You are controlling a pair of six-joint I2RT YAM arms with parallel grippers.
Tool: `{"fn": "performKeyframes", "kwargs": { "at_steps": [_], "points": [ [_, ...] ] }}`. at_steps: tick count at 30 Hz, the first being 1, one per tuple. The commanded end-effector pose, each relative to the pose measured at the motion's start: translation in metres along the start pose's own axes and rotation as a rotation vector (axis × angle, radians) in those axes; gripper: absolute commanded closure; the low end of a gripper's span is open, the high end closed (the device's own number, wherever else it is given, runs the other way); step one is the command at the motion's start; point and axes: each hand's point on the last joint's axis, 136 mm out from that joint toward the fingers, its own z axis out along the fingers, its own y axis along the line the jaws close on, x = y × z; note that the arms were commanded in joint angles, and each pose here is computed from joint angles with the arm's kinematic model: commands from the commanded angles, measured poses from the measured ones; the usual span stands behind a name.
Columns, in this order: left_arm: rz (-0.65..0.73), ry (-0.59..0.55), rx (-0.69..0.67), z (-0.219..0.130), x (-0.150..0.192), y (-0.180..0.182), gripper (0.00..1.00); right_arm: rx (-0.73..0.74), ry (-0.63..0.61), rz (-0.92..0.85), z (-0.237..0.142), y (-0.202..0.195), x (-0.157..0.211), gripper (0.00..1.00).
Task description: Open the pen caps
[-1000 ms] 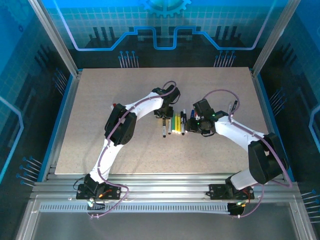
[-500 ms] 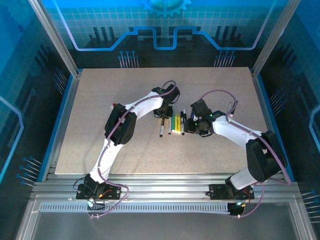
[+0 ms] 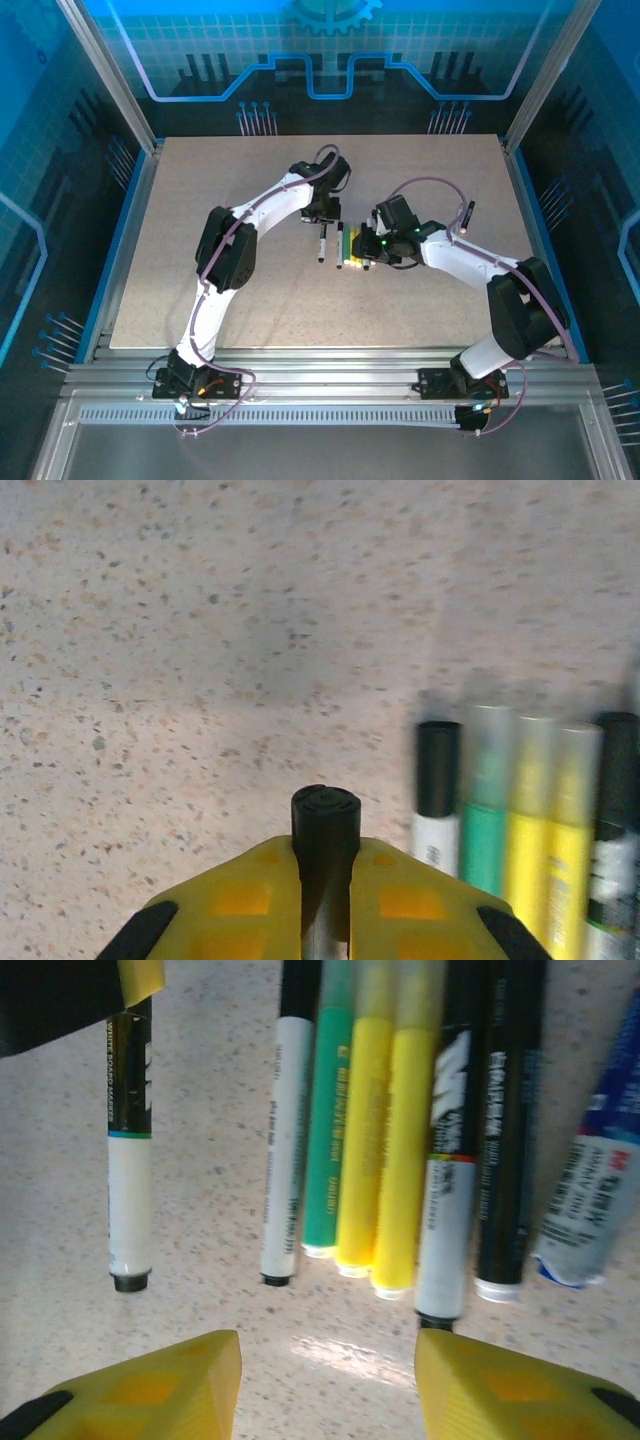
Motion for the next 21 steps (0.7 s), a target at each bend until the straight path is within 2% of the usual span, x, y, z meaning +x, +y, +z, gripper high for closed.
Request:
{"fn": "performKeyframes", "kwargs": {
  "at_steps": [1, 8, 21],
  "points": [
    [-0.029, -0.005, 0.114, -0.029, -0.002, -0.020, 0.90, -0.161, -0.020, 0.008, 0.002, 0.037, -0.011, 0.48],
    [-0.051, 0.002, 0.201, -0.041, -0.003, -0.035, 0.90, -0.326, -0.017, 0.042, 0.009, 0.064, -0.018, 0.41],
    [-0.063, -0.013, 0.270, -0.059, -0.007, -0.046, 0.90, -0.335, 0.018, 0.059, 0.025, 0.068, -0.016, 0.44]
  ]
}}
